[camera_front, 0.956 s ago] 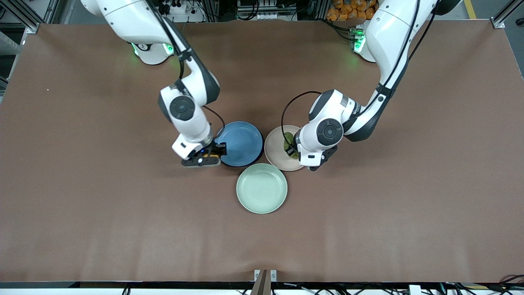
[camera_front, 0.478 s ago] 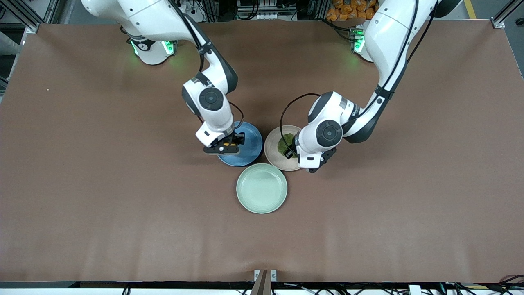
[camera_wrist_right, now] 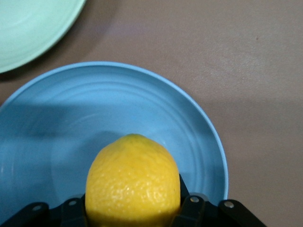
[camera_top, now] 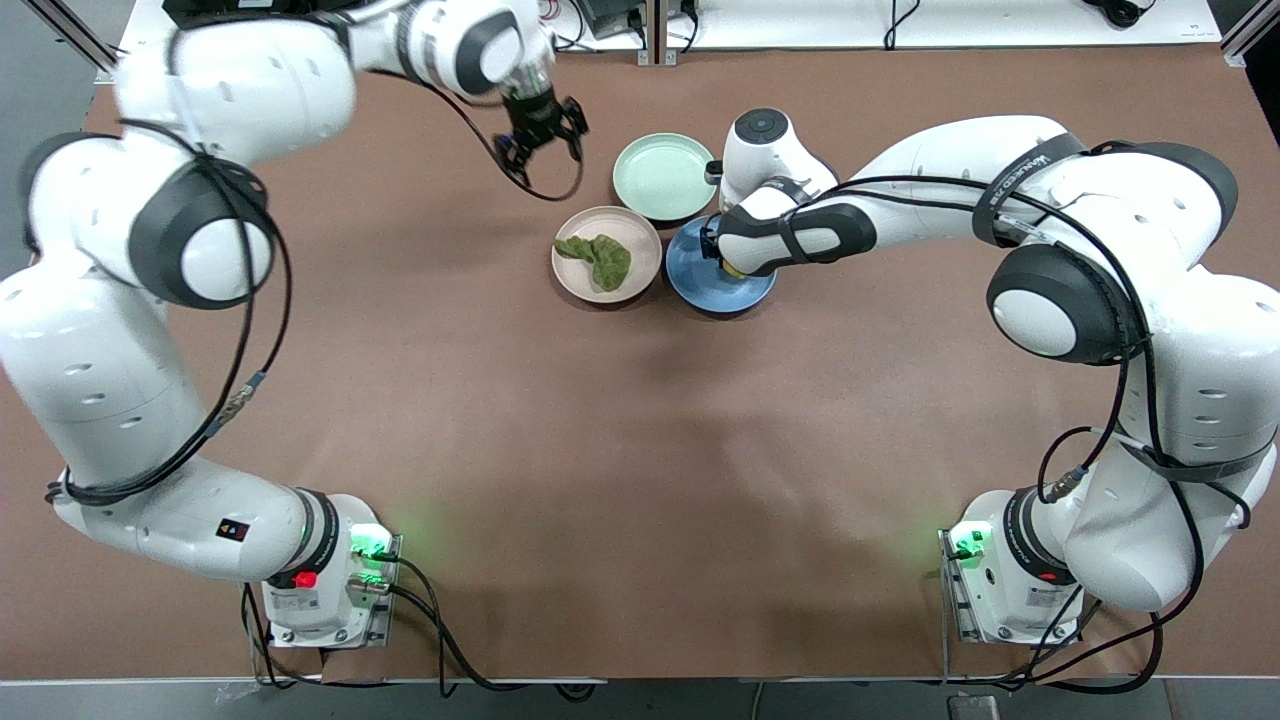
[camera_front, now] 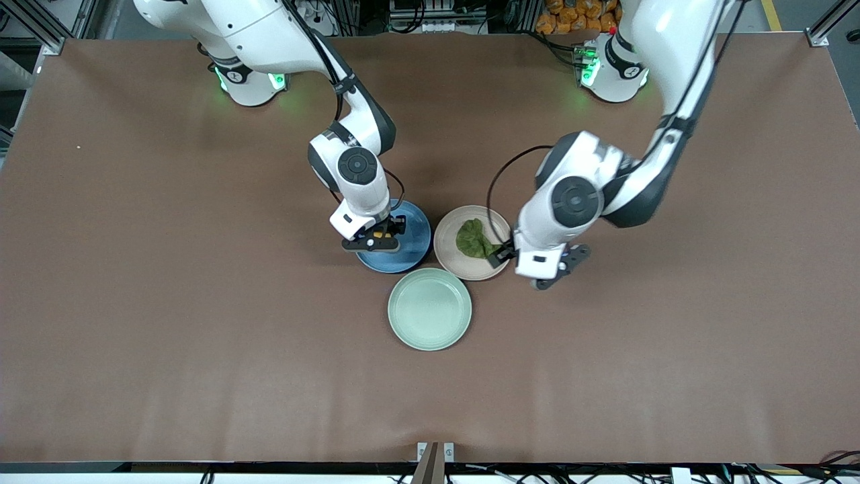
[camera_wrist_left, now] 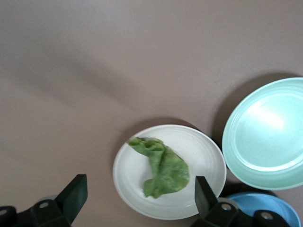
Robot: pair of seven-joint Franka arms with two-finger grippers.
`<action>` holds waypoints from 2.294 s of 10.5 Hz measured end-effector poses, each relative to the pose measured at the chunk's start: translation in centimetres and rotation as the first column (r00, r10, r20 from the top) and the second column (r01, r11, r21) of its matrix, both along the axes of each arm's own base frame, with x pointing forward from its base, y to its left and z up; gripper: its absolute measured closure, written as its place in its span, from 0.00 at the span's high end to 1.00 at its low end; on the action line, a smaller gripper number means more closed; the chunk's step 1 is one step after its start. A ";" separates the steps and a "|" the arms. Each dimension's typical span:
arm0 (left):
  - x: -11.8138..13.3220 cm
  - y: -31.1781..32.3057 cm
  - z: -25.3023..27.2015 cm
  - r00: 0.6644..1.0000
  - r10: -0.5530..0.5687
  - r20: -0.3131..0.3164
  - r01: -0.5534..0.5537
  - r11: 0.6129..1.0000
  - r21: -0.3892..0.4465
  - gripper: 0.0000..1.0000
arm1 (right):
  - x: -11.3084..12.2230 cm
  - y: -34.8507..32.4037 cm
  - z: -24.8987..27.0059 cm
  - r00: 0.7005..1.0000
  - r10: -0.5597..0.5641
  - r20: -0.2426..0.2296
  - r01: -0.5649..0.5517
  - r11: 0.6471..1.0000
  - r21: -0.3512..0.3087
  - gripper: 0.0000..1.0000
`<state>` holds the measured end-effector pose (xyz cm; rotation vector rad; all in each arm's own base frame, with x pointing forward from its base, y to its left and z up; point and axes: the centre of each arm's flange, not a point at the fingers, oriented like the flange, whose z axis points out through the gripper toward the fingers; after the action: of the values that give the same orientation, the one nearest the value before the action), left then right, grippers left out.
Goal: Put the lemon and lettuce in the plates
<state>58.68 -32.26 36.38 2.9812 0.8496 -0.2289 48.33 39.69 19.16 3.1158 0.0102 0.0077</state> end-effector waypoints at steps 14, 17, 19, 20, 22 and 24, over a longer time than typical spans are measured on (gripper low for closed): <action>1.6 24.2 19.2 0.927 -0.365 0.088 0.358 0.930 0.083 1.00 | 9.4 -5.4 9.8 0.995 0.018 -0.093 -0.022 0.999 -0.042 1.00; 0.5 25.2 21.4 0.931 -0.352 0.094 0.344 0.935 0.092 1.00 | 12.6 -12.4 13.1 0.986 0.119 -0.117 -0.123 0.992 -0.026 1.00; -0.5 25.1 22.9 0.930 -0.354 0.098 0.345 0.933 0.099 1.00 | 14.1 -16.7 14.6 0.982 0.148 -0.118 -0.151 0.988 -0.015 1.00; -0.9 25.0 23.5 0.927 -0.360 0.102 0.351 0.931 0.100 1.00 | 14.9 -19.1 15.2 0.981 0.153 -0.116 -0.155 0.988 -0.010 1.00; -1.7 25.0 24.5 0.921 -0.376 0.101 0.369 0.926 0.079 1.00 | 16.2 -24.0 16.1 0.983 0.152 -0.108 -0.153 0.988 -0.001 1.00; -2.7 25.6 25.5 0.925 -0.368 0.097 0.363 0.929 0.070 1.00 | 16.9 -28.8 17.4 0.985 0.137 -0.100 -0.137 0.991 0.005 1.00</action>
<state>56.02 -6.70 61.91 3.1419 0.2844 -0.0522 65.27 10.92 36.61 3.1030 0.2266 -0.1458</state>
